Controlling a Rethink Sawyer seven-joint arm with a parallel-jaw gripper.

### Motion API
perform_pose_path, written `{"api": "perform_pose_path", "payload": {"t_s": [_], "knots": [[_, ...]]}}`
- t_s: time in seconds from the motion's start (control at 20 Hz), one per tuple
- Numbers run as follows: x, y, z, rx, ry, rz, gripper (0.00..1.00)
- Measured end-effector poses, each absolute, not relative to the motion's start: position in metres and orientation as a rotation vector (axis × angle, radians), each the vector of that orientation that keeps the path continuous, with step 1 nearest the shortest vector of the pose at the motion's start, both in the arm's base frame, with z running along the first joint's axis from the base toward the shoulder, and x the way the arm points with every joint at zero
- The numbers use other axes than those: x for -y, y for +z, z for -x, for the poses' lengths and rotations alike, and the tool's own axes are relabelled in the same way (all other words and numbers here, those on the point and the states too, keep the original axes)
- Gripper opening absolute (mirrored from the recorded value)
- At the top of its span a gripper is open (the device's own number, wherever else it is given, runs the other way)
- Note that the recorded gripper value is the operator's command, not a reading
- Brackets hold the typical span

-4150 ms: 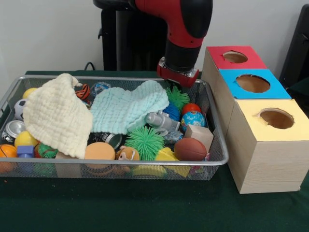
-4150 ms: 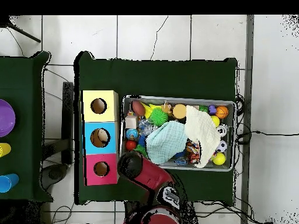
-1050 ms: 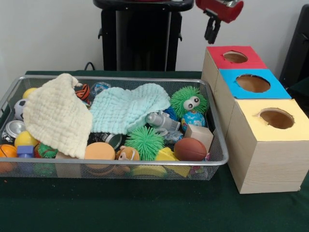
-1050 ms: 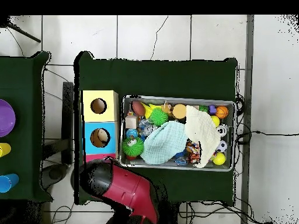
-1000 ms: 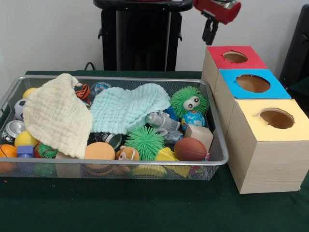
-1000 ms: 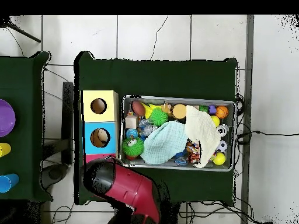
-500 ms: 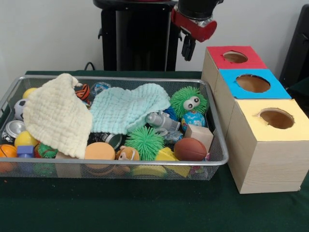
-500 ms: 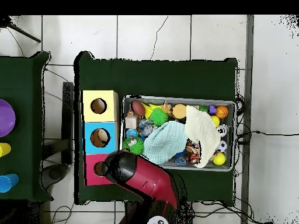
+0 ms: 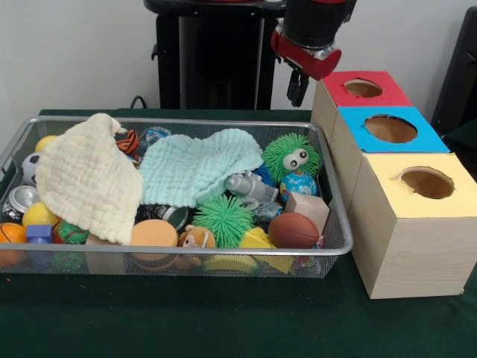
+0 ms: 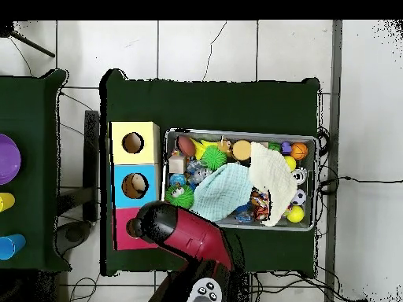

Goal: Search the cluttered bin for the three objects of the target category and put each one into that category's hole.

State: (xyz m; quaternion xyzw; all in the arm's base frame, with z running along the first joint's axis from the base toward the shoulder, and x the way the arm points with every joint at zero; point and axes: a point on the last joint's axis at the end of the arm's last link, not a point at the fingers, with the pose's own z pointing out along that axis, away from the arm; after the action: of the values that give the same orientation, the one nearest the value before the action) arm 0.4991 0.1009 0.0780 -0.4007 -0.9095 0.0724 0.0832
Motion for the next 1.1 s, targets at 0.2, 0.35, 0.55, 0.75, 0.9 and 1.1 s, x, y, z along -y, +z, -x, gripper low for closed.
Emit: {"api": "perform_pose_path", "payload": {"t_s": [0.2,0.35,0.55,0.75,0.9,1.1], "knots": [[-0.101,0.064,-0.502,2.745,0.232,1.189,0.0],[-0.098,0.056,-0.506,2.769,0.246,1.181,0.0],[-0.092,0.042,-0.517,2.796,0.25,1.157,0.0],[-0.086,0.033,-0.526,2.8,0.238,1.14,0.0],[-0.082,0.029,-0.537,2.818,0.235,1.121,0.0],[-0.083,0.032,-0.554,2.833,0.227,1.094,0.0]]}}
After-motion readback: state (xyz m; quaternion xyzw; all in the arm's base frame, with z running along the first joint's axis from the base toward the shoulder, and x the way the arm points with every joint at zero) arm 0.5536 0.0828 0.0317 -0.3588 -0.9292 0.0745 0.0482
